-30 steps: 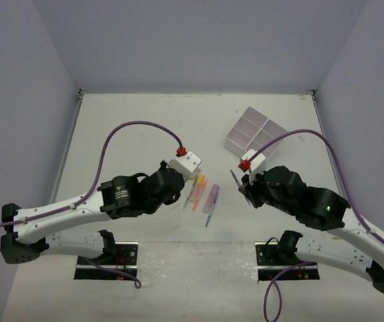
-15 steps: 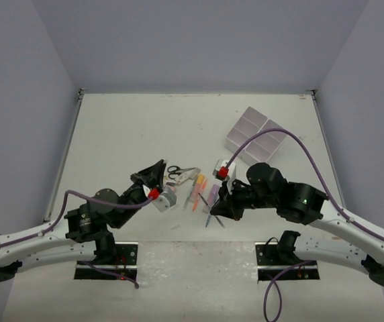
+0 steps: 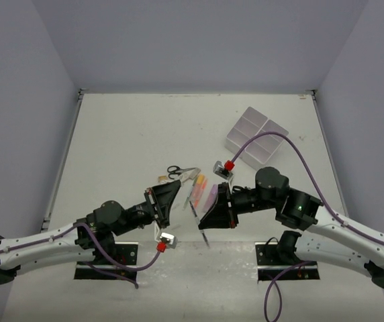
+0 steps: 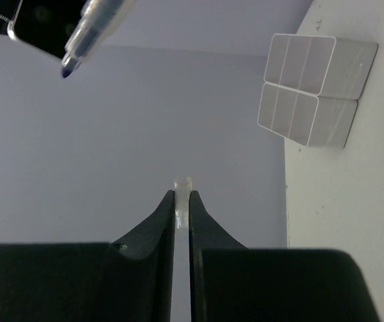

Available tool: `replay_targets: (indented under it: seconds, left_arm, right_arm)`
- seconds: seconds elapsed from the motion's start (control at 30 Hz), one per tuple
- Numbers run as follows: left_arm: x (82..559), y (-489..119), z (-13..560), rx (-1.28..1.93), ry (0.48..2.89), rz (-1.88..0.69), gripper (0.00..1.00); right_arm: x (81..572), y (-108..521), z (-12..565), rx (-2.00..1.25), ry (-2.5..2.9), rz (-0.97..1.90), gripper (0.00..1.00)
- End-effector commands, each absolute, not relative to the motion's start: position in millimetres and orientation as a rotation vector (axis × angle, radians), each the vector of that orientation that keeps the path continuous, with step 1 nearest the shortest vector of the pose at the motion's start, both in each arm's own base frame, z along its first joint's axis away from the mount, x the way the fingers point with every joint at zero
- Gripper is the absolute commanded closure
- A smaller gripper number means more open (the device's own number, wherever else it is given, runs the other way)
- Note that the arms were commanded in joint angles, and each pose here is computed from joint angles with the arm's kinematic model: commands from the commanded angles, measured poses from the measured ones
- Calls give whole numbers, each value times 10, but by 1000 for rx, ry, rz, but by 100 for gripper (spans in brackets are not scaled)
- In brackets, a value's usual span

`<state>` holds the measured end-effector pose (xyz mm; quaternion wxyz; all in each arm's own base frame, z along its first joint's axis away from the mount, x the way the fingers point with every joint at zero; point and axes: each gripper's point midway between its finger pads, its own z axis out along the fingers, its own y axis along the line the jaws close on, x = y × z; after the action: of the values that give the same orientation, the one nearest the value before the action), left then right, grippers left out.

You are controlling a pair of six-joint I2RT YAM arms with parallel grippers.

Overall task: Sort the stationery into containers
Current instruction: Close the pen cap on the pen.

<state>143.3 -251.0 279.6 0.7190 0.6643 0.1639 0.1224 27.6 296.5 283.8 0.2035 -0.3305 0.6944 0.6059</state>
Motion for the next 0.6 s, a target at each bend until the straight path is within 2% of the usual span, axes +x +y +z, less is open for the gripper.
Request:
replay_targets:
  seconds: [0.0,0.37,0.57]
  left_arm:
    - [1377,-2596,2891,1486,218,355,100]
    - [1409,-2533,2903,1535,124,512,100]
    - [1440,-2542,2732,1638,81,574,100]
  right_arm:
    - [231,3014,2770,-927,1984,1766,100]
    - [257,3001,2569,-914,2061,1793,100]
    - [389,2994,2539,-868,2088,1841,100]
